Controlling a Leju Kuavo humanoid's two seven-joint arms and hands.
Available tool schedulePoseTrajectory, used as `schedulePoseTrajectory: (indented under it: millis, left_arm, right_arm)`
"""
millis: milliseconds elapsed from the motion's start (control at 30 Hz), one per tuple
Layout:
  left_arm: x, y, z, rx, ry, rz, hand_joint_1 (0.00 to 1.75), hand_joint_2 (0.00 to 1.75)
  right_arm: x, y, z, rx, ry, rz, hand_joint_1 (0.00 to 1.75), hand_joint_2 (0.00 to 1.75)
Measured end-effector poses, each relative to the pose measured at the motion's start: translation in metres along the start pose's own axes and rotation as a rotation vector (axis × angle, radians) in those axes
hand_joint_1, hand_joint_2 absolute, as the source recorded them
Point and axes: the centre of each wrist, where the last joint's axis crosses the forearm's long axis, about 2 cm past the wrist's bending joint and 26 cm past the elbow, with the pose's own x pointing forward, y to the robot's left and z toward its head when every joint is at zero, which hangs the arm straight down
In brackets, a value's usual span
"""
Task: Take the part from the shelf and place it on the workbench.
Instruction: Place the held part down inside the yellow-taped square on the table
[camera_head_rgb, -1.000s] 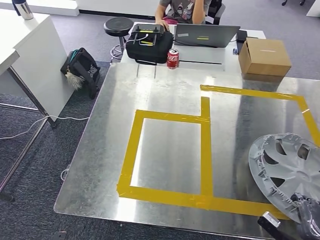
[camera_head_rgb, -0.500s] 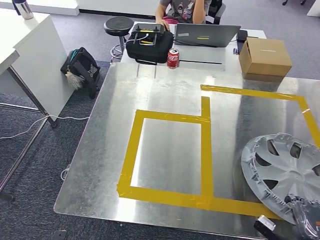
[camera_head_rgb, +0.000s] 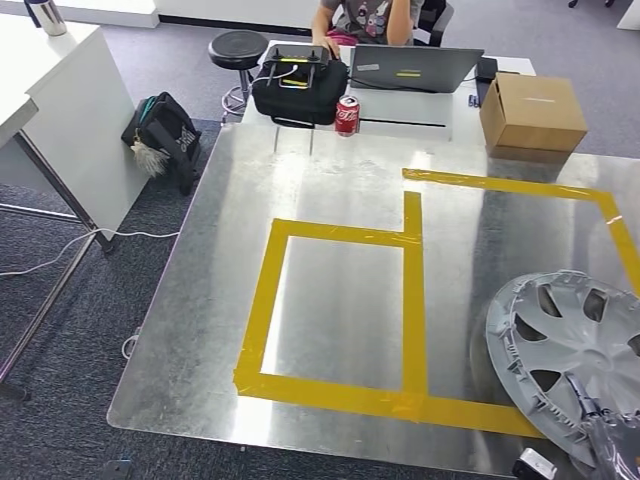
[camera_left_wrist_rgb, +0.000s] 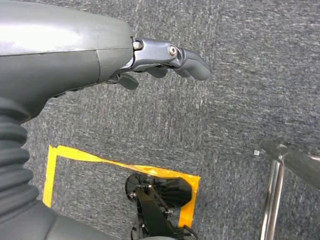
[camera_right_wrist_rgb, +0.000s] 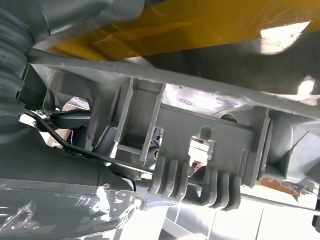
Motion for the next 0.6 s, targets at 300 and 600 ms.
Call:
schedulePoseTrajectory:
  millis: [300,600]
  left_arm:
    - [-0.002,0.002,0.0,0.014,0.011,0.005,0.0,0.0]
    - [-0.002,0.002,0.001,0.014,0.01,0.004,0.0,0.0]
  right_arm:
    - [0.001,-0.004,0.004,-0.041,0.019,-0.051,0.0,1.75]
    - [0.011,-0.012,0.006,-0.122,0.037,-0.096,0.0,1.75]
